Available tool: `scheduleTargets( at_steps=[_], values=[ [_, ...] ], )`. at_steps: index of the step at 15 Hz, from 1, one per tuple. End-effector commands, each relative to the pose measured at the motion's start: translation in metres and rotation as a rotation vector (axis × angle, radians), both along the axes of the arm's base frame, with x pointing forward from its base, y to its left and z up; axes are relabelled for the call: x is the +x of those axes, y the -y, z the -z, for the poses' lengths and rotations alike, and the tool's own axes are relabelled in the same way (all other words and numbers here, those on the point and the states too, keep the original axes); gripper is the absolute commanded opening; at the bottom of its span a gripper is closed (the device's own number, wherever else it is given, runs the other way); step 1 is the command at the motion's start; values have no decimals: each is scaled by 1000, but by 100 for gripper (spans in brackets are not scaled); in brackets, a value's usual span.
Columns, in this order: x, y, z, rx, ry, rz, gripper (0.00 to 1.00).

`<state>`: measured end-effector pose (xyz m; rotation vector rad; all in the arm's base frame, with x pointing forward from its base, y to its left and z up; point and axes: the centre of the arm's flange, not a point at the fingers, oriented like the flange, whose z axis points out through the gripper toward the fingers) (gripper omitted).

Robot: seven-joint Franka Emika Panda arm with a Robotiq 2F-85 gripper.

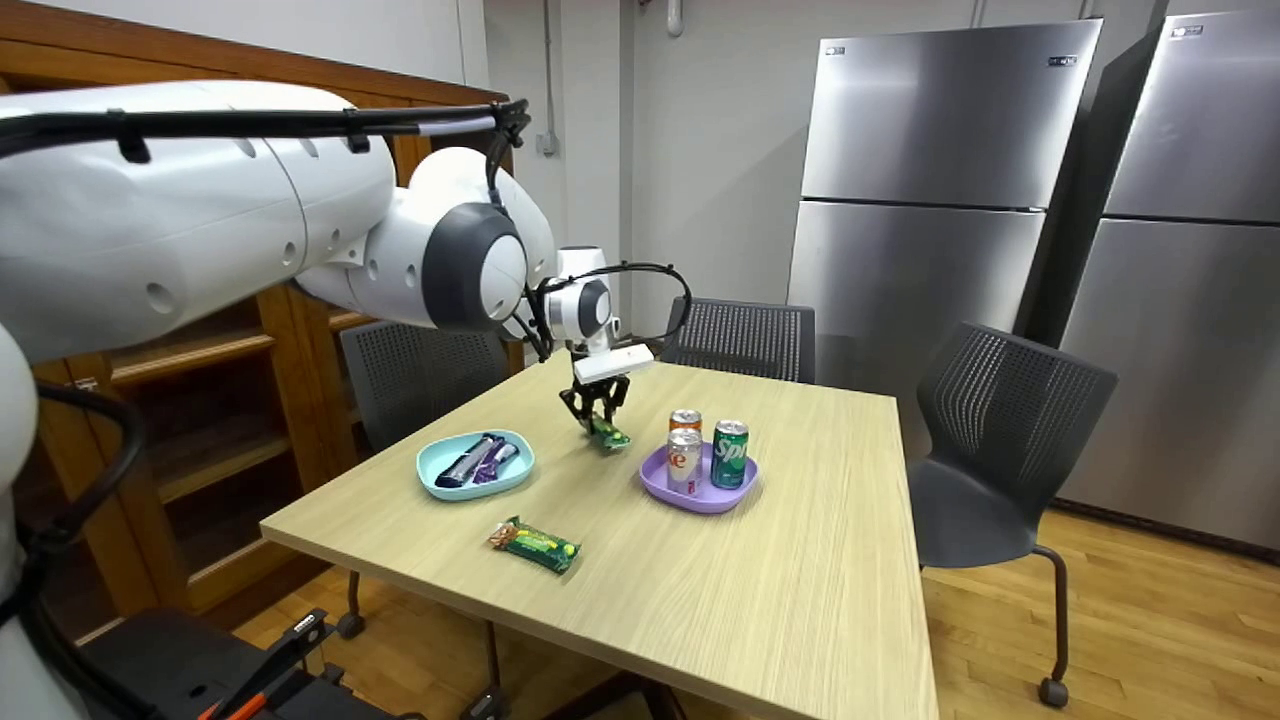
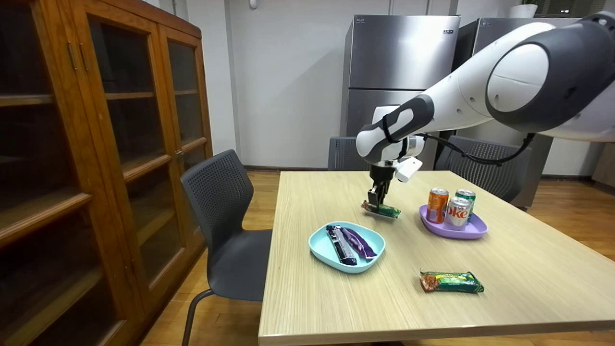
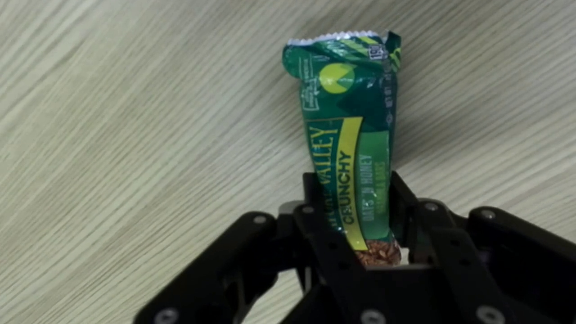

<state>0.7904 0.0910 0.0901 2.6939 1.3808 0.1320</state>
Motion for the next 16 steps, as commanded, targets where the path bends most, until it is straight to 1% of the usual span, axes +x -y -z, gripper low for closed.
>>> scheduleTargets(
  at_steps=[1, 4, 8, 11, 16],
  values=[
    [2, -6, -40, 19, 22, -6, 13],
    [-9, -17, -69, 20, 51, 10, 13],
    [-24, -41, -94, 21, 73, 39, 13],
    [-39, -67, -106, 30, 71, 89, 13],
    [-71, -113, -117, 29, 59, 206, 13]
  ],
)
